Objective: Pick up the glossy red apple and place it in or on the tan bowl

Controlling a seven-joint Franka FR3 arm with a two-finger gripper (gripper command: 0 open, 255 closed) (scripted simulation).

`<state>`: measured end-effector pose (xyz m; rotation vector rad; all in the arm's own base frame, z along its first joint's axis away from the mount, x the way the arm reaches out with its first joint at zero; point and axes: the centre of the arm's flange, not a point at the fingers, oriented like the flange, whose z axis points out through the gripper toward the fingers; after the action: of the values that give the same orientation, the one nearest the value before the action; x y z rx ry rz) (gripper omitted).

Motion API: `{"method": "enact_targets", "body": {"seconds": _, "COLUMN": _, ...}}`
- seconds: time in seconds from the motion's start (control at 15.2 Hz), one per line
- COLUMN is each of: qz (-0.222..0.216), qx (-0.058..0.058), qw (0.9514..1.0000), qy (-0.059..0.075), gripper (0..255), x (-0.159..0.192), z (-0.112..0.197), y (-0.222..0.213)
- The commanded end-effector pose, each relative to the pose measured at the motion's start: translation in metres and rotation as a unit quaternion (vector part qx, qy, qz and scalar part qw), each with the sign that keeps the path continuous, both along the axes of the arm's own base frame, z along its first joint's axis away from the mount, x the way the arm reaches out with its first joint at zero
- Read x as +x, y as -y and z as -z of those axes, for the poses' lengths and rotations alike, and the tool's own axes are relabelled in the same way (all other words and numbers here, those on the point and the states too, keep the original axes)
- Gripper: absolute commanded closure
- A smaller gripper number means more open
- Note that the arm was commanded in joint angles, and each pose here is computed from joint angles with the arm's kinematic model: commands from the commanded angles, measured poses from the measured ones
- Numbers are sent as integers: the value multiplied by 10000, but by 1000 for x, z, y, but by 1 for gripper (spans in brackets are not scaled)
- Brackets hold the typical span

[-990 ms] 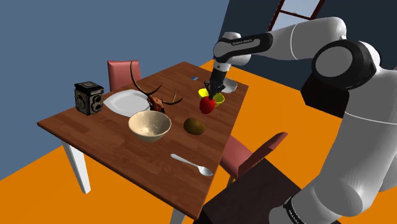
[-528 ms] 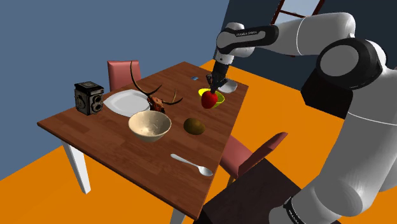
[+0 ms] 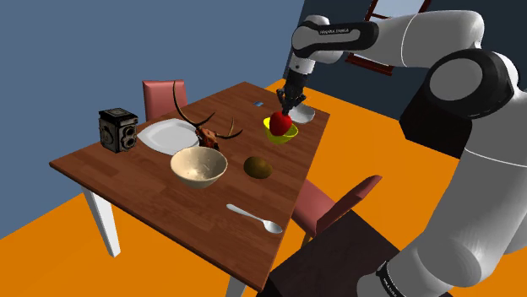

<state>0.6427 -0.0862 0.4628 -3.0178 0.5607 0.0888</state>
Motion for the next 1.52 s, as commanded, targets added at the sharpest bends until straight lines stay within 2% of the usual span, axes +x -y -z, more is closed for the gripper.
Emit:
{"method": "enact_targets", "body": {"seconds": 0.0, "qz": 0, "qx": 0, "qw": 10000, "qy": -2, "gripper": 255, "x": 0, "z": -10, "y": 0}}
{"method": "enact_targets", "body": {"seconds": 0.4, "qz": 0, "qx": 0, "qw": 10000, "qy": -2, "gripper": 255, "x": 0, "z": -39, "y": 0}}
{"method": "enact_targets", "body": {"seconds": 1.45, "qz": 0, "qx": 0, "qw": 10000, "qy": -2, "gripper": 255, "x": -6, "z": -78, "y": -208}}
